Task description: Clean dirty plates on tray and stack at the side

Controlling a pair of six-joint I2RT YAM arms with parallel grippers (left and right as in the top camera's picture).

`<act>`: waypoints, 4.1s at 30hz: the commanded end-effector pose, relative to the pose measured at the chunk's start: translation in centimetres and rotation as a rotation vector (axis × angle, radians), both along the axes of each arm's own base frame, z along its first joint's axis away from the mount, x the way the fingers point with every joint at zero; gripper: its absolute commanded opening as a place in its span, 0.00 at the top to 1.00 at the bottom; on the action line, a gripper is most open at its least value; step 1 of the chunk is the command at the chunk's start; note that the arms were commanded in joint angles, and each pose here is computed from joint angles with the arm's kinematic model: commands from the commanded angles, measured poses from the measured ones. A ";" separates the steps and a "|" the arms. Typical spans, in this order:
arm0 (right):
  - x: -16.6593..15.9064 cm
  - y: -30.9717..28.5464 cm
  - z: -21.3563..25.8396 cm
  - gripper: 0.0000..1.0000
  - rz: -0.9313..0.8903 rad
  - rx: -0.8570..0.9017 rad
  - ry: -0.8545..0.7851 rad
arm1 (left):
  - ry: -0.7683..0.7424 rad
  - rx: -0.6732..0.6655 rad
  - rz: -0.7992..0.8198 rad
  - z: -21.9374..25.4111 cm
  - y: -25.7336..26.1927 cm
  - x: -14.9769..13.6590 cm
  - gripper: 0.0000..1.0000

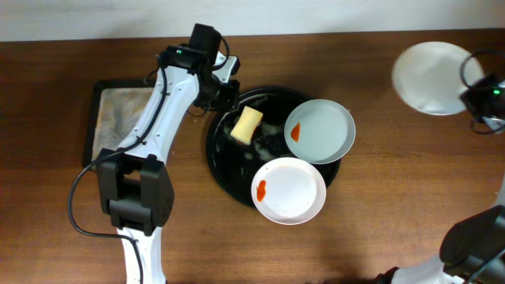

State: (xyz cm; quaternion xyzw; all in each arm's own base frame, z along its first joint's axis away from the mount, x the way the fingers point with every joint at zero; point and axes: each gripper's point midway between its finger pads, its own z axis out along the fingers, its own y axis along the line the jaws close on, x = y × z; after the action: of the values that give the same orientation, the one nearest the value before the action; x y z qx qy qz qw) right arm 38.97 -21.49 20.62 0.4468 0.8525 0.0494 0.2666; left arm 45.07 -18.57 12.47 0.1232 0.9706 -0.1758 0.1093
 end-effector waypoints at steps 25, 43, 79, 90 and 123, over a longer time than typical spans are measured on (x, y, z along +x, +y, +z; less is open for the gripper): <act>1.8 -3.4 -1.4 0.51 0.083 0.088 -0.131 | -0.080 -0.004 -0.100 1.5 -0.1 0.4 0.74; -1.6 19.3 8.5 0.44 0.655 0.108 -0.176 | -0.038 -0.026 -0.207 -7.6 -2.1 -1.2 0.47; -2.0 19.8 8.2 0.44 0.680 0.109 -0.157 | -0.154 0.350 -0.035 -8.4 -2.9 -0.2 0.41; -2.0 19.8 8.2 0.44 0.680 0.109 -0.157 | -0.059 0.348 -0.067 -12.0 -3.3 -1.5 0.68; -1.9 19.7 8.3 0.44 0.681 0.105 -0.164 | -0.108 0.584 -0.117 -9.1 -5.7 -2.8 0.95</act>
State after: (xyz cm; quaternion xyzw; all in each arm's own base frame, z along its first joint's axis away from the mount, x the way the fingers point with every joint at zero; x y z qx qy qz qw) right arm 36.99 -1.95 28.52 0.1555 0.9247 0.2186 0.2701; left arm 43.31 -22.96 6.08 0.1982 0.9676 0.0891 0.1288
